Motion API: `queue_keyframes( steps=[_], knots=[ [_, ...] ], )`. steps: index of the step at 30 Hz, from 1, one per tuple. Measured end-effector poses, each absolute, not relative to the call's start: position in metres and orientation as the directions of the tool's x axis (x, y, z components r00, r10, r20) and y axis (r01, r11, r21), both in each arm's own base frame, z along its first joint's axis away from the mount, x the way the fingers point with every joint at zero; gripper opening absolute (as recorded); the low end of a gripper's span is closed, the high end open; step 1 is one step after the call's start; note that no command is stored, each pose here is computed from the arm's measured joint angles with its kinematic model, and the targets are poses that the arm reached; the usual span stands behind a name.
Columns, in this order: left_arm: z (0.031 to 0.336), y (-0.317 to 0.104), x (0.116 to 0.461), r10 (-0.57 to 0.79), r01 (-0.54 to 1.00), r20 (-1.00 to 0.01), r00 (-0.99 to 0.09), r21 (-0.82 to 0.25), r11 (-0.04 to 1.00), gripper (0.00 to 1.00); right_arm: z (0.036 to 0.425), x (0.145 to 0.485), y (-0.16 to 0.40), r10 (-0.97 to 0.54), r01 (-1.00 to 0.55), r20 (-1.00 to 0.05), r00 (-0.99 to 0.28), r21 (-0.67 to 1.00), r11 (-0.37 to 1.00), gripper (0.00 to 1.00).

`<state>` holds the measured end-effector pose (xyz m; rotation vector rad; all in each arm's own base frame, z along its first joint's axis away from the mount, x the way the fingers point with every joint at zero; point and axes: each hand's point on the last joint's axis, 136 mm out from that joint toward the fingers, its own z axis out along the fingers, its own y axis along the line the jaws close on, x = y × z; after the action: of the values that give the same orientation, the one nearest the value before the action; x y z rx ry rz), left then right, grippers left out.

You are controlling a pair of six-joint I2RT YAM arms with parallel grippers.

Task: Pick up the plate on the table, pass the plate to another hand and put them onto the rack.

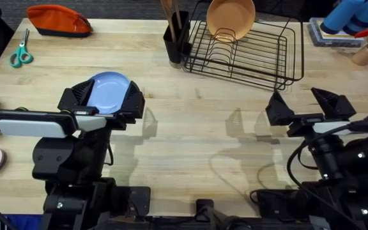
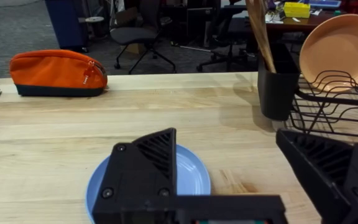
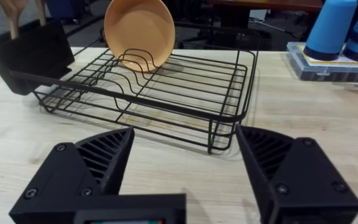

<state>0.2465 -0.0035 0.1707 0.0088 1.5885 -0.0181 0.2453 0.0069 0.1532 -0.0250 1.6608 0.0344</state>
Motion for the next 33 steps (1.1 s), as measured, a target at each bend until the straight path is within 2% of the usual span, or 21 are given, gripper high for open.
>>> queue_keyframes(
  steps=[17, 21, 22, 24, 25, 27, 28, 30, 31, 33],
  knots=[
    [0.171, -0.003, 0.246, -0.006, 0.015, -0.999, -0.032, -0.007, 1.0, 0.991, 0.152, 0.243, 0.004, 0.003, -0.023, -0.992, -0.124, 0.005, 1.0, 0.993],
    [0.187, 0.001, 0.241, -0.006, -0.007, -0.999, -0.037, -0.006, 1.0, 0.991, 0.158, 0.234, 0.004, -0.003, -0.024, -0.984, -0.176, 0.001, 1.0, 0.993],
    [0.213, 0.006, 0.238, -0.006, -0.039, -1.0, -0.016, -0.005, 0.999, 0.991, 0.181, 0.227, 0.004, -0.013, -0.025, -0.984, -0.178, -0.009, 1.0, 0.993],
    [0.23, 0.009, 0.237, -0.005, -0.053, -1.0, -0.009, -0.004, 0.999, 0.991, 0.202, 0.223, 0.004, -0.017, -0.026, -0.985, -0.169, -0.013, 1.0, 0.993],
    [0.249, 0.011, 0.239, -0.002, -0.068, -0.999, -0.035, 0.0, 0.998, 0.991, 0.23, 0.218, 0.004, -0.026, -0.027, -0.985, -0.17, -0.021, 0.999, 0.993],
    [0.26, 0.012, 0.243, -0.001, -0.072, -0.997, -0.077, 0.004, 0.997, 0.991, 0.246, 0.218, 0.004, -0.036, -0.029, -0.982, -0.186, -0.031, 0.999, 0.993],
    [0.275, 0.012, 0.249, 0.002, -0.071, -0.989, -0.151, 0.012, 0.997, 0.991, 0.271, 0.221, 0.004, -0.047, -0.033, -0.975, -0.218, -0.041, 0.999, 0.993],
    [0.287, 0.012, 0.253, 0.002, -0.07, -0.98, -0.197, 0.016, 0.997, 0.991, 0.289, 0.226, 0.004, -0.051, -0.034, -0.97, -0.236, -0.044, 0.998, 0.993],
    [0.305, 0.012, 0.255, 0.004, -0.068, -0.964, -0.267, 0.023, 0.997, 0.991, 0.314, 0.234, 0.004, -0.055, -0.036, -0.96, -0.274, -0.046, 0.998, 0.993],
    [0.318, 0.012, 0.256, 0.009, -0.066, -0.953, -0.304, 0.031, 0.997, 0.991, 0.327, 0.24, 0.004, -0.055, -0.038, -0.952, -0.303, -0.045, 0.998, 0.993]
  ],
)
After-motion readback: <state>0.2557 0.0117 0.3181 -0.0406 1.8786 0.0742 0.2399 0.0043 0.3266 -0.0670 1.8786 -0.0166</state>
